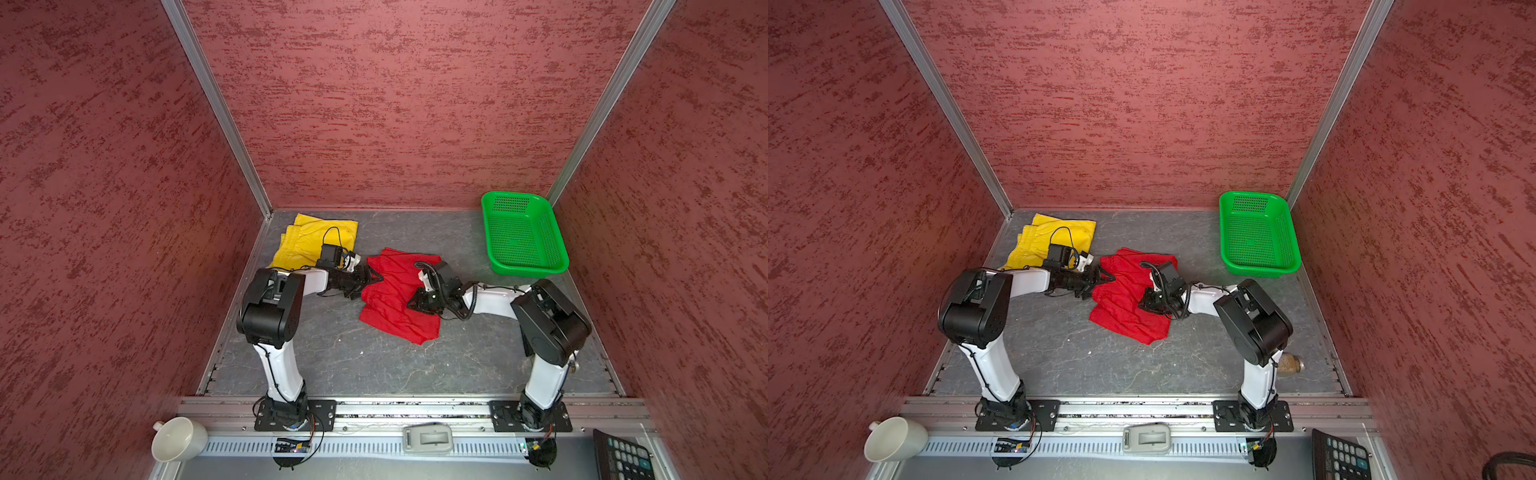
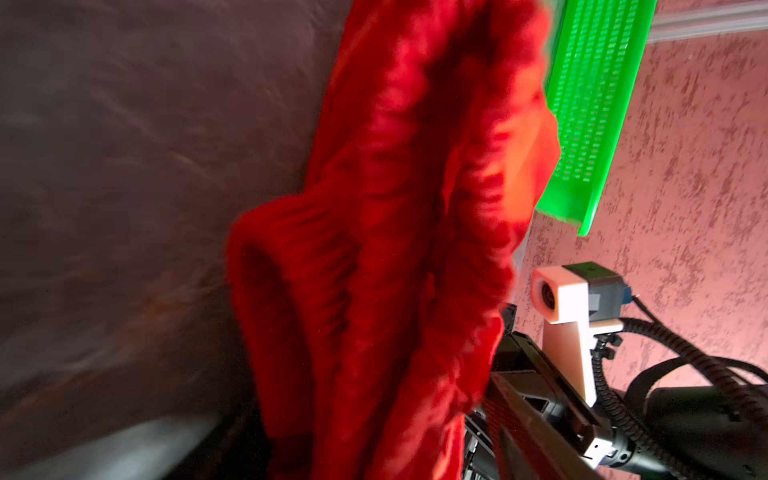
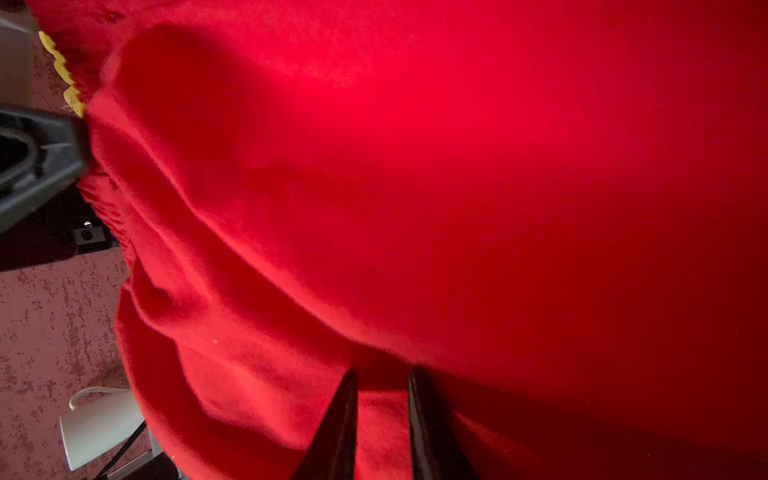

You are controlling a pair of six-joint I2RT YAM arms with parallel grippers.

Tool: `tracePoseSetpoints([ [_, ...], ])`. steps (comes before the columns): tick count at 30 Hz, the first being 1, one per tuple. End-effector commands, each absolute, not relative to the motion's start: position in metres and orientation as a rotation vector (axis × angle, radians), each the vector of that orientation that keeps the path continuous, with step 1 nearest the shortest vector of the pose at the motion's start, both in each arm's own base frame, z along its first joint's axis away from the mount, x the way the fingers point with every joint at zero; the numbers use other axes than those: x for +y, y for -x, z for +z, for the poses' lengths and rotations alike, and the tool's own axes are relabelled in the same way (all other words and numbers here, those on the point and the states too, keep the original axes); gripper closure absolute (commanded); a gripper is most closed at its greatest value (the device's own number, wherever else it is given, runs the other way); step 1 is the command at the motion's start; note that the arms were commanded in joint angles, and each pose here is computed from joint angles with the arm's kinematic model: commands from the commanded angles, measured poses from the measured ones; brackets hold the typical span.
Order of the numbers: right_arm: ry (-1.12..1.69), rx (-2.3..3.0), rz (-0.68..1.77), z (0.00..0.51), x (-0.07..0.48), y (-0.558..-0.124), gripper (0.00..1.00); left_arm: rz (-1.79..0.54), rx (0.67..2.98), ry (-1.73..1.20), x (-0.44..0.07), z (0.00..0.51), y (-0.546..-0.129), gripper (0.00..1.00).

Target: Fold and stack the shorts

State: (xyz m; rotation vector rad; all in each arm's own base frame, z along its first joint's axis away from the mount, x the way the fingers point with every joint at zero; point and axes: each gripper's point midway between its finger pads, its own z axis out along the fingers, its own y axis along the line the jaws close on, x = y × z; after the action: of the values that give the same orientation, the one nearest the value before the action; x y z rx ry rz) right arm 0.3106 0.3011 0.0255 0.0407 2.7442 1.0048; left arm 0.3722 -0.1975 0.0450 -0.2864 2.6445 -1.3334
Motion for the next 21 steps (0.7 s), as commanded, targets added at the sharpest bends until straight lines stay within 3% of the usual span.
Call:
tracePoseSetpoints([
  [1,-0.141,2.951,0.846,-0.024,0.272,-0.275,0.76,-1.266,2.759,0.289,-0.206,0.016,-0.349,0.26],
  [4,-0.154,2.941,0.861,-0.023,0.274,-0.277,0.77,-1.277,2.740,0.247,-0.217,0.026,-0.350,0.33],
  [6,-0.163,2.936,0.865,-0.022,0.275,-0.278,0.77,-1.295,2.722,0.222,-0.225,0.033,-0.350,0.43],
  [9,-0.167,2.928,0.864,-0.020,0.275,-0.280,0.77,-1.288,2.721,0.195,-0.232,0.041,-0.351,0.71],
  [13,-0.168,2.879,0.842,-0.002,0.271,-0.287,0.74,-1.166,2.751,0.141,-0.224,0.052,-0.355,0.99],
  [21,-0.223,2.723,0.857,0.058,0.248,-0.308,0.64,-0.832,2.827,-0.122,-0.198,0.085,-0.377,1.00],
])
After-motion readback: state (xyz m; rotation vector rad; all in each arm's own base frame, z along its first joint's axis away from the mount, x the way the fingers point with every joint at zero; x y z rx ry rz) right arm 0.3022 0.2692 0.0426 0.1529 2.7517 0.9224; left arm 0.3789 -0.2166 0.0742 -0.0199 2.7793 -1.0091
